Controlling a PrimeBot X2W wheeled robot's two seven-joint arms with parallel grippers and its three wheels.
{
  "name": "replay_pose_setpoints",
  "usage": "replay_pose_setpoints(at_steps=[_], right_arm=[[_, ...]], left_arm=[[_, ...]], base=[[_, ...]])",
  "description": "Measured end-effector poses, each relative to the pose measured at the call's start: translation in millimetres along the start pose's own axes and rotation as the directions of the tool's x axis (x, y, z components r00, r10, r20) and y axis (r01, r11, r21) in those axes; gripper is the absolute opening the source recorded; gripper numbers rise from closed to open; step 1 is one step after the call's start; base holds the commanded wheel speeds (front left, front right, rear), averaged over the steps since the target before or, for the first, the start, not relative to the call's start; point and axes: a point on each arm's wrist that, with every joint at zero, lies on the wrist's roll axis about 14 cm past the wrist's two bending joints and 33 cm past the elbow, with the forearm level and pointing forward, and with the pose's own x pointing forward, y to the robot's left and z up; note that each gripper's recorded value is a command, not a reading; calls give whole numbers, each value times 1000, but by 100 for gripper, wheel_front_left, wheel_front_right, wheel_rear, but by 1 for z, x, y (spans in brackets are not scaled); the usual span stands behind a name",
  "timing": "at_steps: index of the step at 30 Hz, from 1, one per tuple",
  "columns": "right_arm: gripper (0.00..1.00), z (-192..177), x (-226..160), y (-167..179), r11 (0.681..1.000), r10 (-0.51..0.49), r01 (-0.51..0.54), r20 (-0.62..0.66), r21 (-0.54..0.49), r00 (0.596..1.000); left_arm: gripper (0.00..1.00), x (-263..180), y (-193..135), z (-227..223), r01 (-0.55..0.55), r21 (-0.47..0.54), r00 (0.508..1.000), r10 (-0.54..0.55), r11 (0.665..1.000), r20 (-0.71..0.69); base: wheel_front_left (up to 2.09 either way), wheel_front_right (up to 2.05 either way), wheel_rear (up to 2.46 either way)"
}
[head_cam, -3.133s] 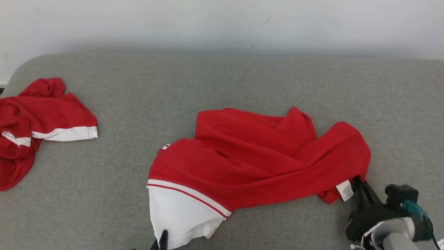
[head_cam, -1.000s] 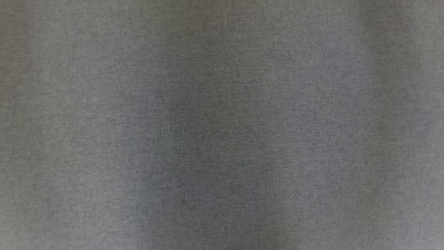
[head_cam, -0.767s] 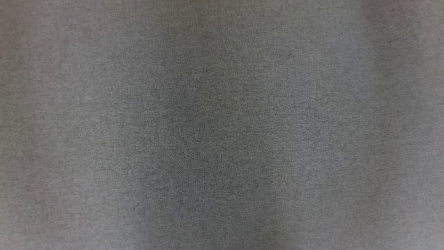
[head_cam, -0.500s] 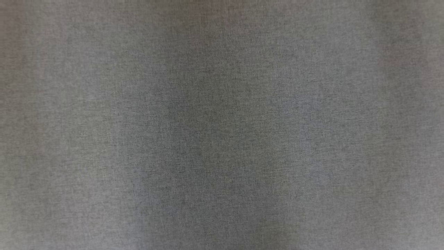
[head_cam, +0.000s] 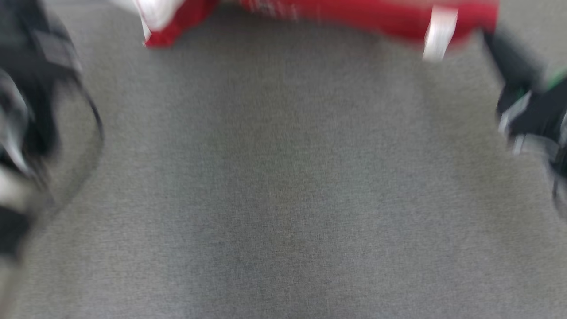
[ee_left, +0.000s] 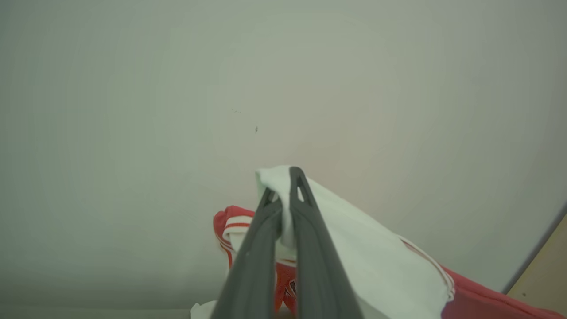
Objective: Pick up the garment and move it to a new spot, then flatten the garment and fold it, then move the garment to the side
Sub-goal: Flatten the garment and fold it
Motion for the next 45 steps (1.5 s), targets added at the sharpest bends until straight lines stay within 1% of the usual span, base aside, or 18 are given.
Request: replay_pose_setpoints(at_steps=[1,3,6,9,11,14,16,17,18,20,22,24,26,29,33,38,43,45], right_arm=[[0,-13,-12,-1,1000,-9,10,-24,14,1000],[0,-36,-34,0,998,-24,27,-53,57,998],[0,-70,-65,3,995,-38,48,-113,86,993],[0,-99,-90,7,994,-48,64,-169,92,984],[0,-109,-102,8,990,-62,82,-176,112,982],[0,-127,-121,5,990,-84,107,-217,96,972],[0,-140,-134,3,989,-98,121,-251,81,963],[0,-145,-140,1,989,-108,130,-262,68,959],[0,-145,-140,1,989,-108,130,-262,68,959],[0,-147,-149,-6,986,-138,157,-263,55,955],[0,-152,-158,-8,987,-150,161,-272,22,951],[0,-159,-164,-7,985,-158,171,-278,26,948],[0,-169,-170,-4,984,-160,177,-293,32,943],[0,-183,-180,-7,979,-179,200,-320,33,930],[0,-192,-190,-10,974,-200,223,-333,31,921],[0,-196,-191,-1,976,-187,213,-325,47,927],[0,-186,-185,10,979,-161,190,-284,75,945],[0,-182,-182,13,981,-149,176,-271,78,951]], left_arm=[[0,-16,2,-7,-32,-23,999,31,999,-14],[0,-46,2,-15,-67,-31,997,65,997,-36],[0,-95,5,-29,-157,-72,986,152,985,-73],[0,-148,10,-50,-264,-126,959,247,956,-138],[0,-181,15,-62,-339,-147,933,312,929,-180],[0,-220,15,-76,-392,-124,904,357,911,-236],[0,-241,10,-86,-440,-171,882,390,881,-264],[0,-252,7,-92,-458,-181,871,399,870,-286],[0,-252,7,-92,-458,-181,871,399,870,-286],[0,-274,0,-102,-486,-192,851,412,853,-325],[0,-293,-10,-113,-503,-204,834,411,840,-368],[0,-310,-19,-124,-520,-203,815,410,830,-409],[0,-323,-20,-128,-547,-199,795,430,813,-429],[0,-346,-23,-140,-565,-181,764,428,805,-482],[0,-360,-24,-145,-578,-167,744,433,799,-508],[0,-354,-15,-135,-566,-155,760,440,810,-477],[0,-322,-14,-114,-466,-123,831,386,876,-400],[0,-306,-13,-105,-418,-94,857,357,904,-371]], base=[[0,0,0],[0,0,0],[0,0,0],[0,0,0],[0,0,0],[0,0,0],[0,0,0],[0,0,0],[0,0,0],[0,0,0],[0,0,0],[0,0,0],[0,0,0],[0,0,0],[0,0,0],[0,0,0],[0,0,0],[0,0,0]])
